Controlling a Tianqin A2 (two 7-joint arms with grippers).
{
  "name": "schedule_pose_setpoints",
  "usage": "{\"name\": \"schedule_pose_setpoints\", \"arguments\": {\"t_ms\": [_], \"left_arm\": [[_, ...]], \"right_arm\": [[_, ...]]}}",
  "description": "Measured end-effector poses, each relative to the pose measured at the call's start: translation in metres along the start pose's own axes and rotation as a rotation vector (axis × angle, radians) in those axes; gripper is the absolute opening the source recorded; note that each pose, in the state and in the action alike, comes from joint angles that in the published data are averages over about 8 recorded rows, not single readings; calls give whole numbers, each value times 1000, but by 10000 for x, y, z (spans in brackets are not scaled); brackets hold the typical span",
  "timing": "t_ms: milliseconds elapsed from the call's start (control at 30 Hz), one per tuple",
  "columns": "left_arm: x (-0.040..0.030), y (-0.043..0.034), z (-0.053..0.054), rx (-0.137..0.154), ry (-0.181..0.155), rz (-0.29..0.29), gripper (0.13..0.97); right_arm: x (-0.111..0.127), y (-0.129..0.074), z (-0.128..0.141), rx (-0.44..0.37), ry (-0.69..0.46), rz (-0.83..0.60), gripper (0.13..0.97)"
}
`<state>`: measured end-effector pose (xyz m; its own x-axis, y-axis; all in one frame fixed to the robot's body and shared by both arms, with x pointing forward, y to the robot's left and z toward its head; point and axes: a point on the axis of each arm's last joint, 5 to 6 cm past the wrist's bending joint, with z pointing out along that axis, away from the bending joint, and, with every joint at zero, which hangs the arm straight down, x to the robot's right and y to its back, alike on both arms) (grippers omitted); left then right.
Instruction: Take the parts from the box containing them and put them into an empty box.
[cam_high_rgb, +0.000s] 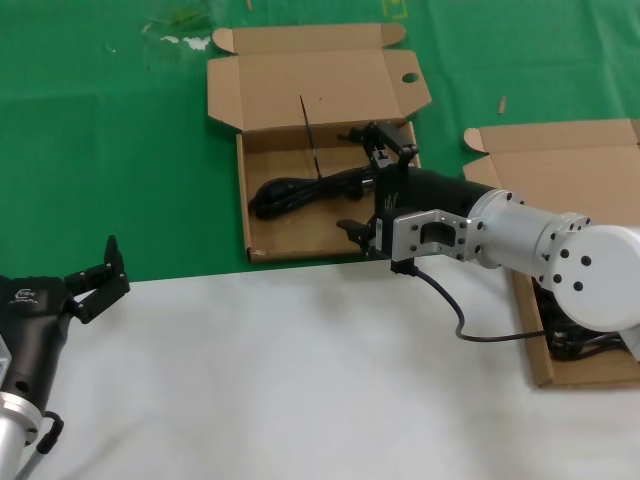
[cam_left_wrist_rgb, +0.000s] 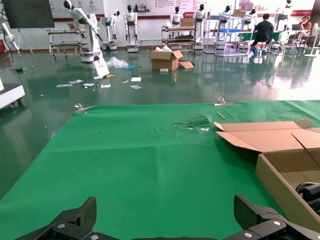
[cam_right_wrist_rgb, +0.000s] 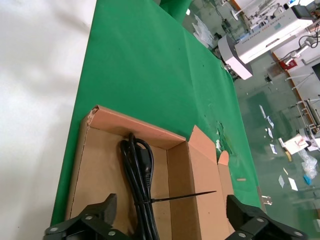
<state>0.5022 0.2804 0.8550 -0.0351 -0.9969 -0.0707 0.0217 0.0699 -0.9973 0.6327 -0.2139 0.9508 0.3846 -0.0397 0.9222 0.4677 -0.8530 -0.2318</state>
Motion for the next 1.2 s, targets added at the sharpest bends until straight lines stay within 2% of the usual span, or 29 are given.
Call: {"name": "schedule_pose_setpoints", "arguments": {"t_ms": [367, 500, 767, 1200], "left_arm": [[0, 0, 0, 0, 0, 0, 966], [0, 0, 0, 0, 0, 0, 966], [0, 0, 0, 0, 0, 0, 966], [0, 0, 0, 0, 0, 0, 966]], "right_arm": [[0, 0, 0, 0, 0, 0, 869], [0, 0, 0, 0, 0, 0, 869], [0, 0, 0, 0, 0, 0, 949], [0, 0, 0, 0, 0, 0, 966]]}}
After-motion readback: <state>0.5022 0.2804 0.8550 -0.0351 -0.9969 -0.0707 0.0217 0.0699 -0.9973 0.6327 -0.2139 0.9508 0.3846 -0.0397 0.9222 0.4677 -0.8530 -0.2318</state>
